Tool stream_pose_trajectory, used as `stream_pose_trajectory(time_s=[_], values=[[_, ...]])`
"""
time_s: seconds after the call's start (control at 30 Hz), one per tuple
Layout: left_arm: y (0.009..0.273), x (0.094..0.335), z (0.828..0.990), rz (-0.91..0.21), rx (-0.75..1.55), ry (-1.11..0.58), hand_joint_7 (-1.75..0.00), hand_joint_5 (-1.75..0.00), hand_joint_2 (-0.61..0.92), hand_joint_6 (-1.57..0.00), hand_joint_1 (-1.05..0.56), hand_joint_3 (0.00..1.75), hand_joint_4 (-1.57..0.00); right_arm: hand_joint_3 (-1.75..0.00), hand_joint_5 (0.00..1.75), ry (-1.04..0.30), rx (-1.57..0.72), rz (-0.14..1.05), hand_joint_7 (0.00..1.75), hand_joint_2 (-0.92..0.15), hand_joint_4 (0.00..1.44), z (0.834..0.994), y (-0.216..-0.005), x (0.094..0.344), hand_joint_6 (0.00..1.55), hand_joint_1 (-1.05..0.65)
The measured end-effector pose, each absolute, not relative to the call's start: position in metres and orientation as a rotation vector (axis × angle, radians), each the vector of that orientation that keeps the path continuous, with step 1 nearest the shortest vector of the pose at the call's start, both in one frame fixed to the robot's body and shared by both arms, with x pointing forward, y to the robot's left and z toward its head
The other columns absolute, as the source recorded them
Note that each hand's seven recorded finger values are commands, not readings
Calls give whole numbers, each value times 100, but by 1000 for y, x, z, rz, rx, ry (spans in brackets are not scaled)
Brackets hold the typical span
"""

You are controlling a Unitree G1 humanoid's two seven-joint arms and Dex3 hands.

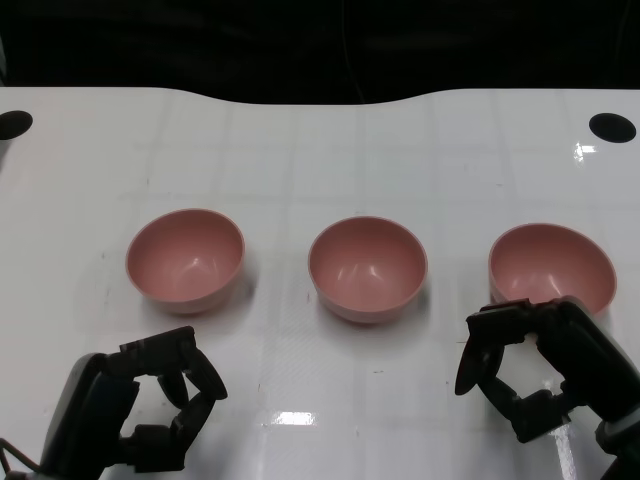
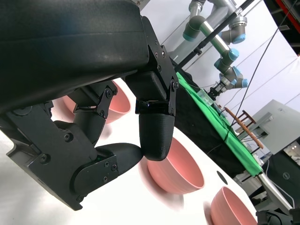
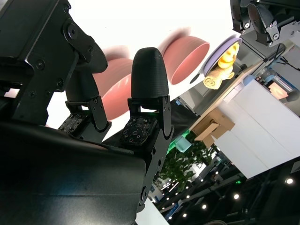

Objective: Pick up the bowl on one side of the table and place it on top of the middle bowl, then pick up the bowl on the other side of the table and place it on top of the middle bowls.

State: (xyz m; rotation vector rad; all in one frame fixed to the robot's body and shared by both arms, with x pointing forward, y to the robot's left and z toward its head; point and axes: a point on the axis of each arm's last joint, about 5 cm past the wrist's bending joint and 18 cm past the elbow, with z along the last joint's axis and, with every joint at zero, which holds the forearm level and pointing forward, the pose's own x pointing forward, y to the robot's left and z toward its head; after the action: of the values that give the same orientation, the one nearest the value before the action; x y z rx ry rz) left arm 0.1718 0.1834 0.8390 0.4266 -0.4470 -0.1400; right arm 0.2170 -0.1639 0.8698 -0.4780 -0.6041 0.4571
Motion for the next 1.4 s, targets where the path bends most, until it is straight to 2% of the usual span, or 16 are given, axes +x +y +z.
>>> stream_pose_trajectory(time_s=[0.43, 0.53, 0.6, 0.73, 0.8, 0.83, 0.9, 0.97, 1.07, 1.17, 1.27, 1.4], values=[[183, 172, 839, -140, 425, -445, -128, -161, 40, -83, -30, 117, -82, -151, 136, -597, -479, 456, 110, -5, 105, 869, -165, 217, 106, 27], [183, 172, 839, -132, 415, -445, -115, -157, 38, -82, -30, 116, -77, -152, 137, -598, -479, 456, 110, -5, 105, 869, -164, 217, 107, 28], [182, 172, 838, -128, 414, -443, -104, -147, 40, -80, -29, 111, -73, -153, 137, -601, -480, 457, 110, -5, 104, 869, -164, 217, 106, 28], [182, 172, 837, -117, 444, -440, -72, -129, 61, -76, -29, 69, -64, -153, 137, -602, -482, 461, 110, -5, 104, 869, -163, 217, 106, 27], [182, 173, 838, -116, 470, -422, -55, -106, 72, -73, -29, 47, -60, -152, 138, -604, -480, 460, 110, -6, 104, 870, -163, 217, 106, 26], [182, 174, 839, -115, 482, -417, -51, -101, 76, -73, -28, 41, -60, -152, 139, -604, -479, 460, 110, -6, 104, 870, -163, 217, 106, 26], [182, 175, 842, -110, 507, -410, -29, -104, 87, -73, -30, 20, -55, -152, 140, -604, -478, 460, 111, -6, 103, 870, -162, 217, 106, 26], [181, 178, 847, -109, 549, -415, -18, -104, 91, -69, -38, 15, -50, -153, 139, -604, -479, 461, 111, -6, 102, 870, -162, 217, 105, 25], [181, 179, 855, -95, 634, -403, -6, -86, 92, -60, -50, 16, -40, -153, 140, -606, -480, 460, 111, -6, 102, 871, -161, 217, 105, 24], [179, 180, 864, -66, 724, -378, -1, -76, 92, -50, -57, 17, -29, -153, 140, -602, -480, 463, 112, -6, 102, 871, -161, 217, 105, 24], [177, 180, 873, -37, 808, -357, 0, -68, 92, -40, -57, 15, -19, -153, 141, -604, -477, 463, 112, -7, 101, 873, -160, 217, 104, 23], [171, 183, 883, -18, 953, -323, 0, -62, 92, -31, -53, 9, -14, -152, 141, -601, -472, 469, 113, -8, 100, 872, -159, 216, 103, 22]])
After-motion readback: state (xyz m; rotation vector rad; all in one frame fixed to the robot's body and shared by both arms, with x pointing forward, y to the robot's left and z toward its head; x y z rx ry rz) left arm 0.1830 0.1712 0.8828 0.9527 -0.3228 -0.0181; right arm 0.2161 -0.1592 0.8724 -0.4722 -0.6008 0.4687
